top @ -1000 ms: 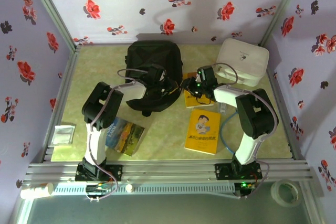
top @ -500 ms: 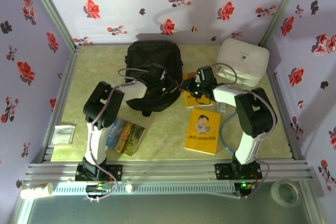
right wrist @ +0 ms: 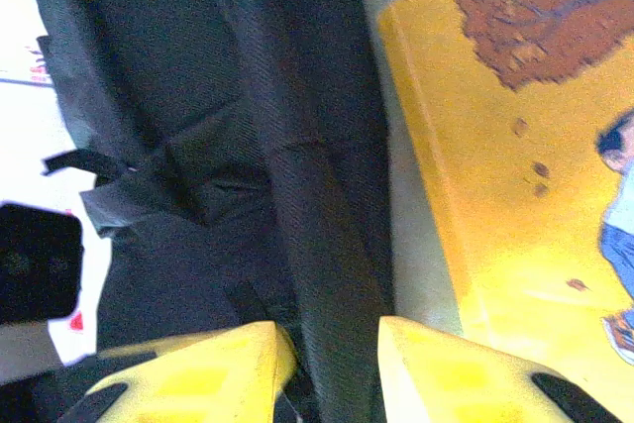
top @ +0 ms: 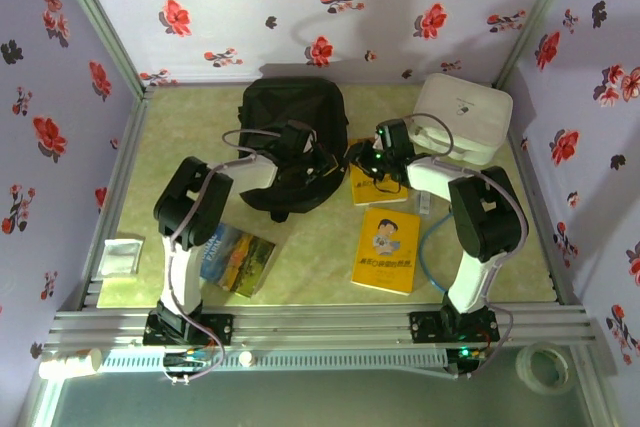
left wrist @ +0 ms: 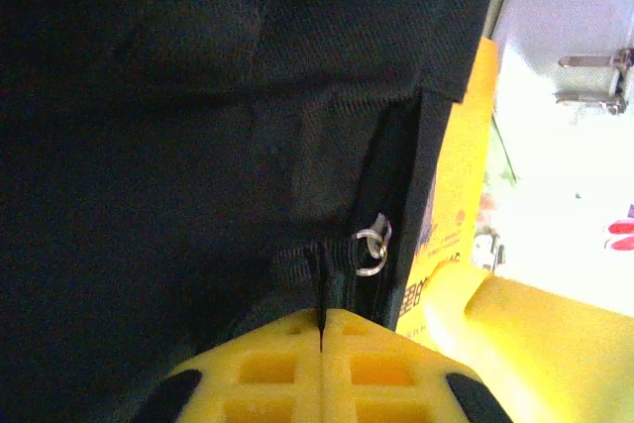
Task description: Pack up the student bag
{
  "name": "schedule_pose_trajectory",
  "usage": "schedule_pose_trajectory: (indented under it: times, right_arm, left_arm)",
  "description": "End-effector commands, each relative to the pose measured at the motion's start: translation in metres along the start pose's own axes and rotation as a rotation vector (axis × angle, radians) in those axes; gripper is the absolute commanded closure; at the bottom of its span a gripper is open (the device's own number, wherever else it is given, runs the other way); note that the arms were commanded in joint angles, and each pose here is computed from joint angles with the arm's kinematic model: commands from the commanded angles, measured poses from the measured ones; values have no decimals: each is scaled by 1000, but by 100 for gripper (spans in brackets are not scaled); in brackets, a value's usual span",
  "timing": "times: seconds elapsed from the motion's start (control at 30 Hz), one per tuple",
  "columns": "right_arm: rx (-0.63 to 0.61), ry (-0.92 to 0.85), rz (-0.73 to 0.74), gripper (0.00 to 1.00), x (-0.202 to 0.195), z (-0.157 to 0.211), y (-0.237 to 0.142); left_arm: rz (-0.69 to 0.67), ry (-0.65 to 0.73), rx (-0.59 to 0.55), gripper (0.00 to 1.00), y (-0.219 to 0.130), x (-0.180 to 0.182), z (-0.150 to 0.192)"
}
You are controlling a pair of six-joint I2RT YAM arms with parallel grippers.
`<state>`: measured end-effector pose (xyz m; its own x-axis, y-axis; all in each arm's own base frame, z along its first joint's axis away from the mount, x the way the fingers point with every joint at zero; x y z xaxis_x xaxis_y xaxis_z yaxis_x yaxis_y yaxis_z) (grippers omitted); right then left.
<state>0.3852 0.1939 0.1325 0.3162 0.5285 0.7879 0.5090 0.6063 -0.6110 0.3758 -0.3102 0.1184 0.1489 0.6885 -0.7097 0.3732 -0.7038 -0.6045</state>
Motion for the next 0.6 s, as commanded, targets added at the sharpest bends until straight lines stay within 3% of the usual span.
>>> schedule_pose_trajectory:
  times: [0.0,0.4,0.57]
  right_arm:
    - [19,-28,-11,67,9,-8,6]
    - [115,-62,67,59,13,-12,47]
    - [120,-80,81,67,17,-9,61]
  left_arm:
    - [27,57,-28,100,-22,-10,-4]
    - [-80,123,-3,100,-40,-2,7]
    - [-203,188,33,100,-47,-1,12]
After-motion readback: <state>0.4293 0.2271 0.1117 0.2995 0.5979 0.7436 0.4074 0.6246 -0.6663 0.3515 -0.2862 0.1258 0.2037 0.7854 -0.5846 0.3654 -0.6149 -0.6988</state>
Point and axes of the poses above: each hand's point on the last joint's axis, 136 mm out from that joint toward the fingers, its own y axis out along the fingers, its own x axis along the line the jaws close on, z = x × y, the point moved 7 cm from there along -y, back along the fingers, and after that the axes turned 15 degrees about y, right-handed, at the moved point
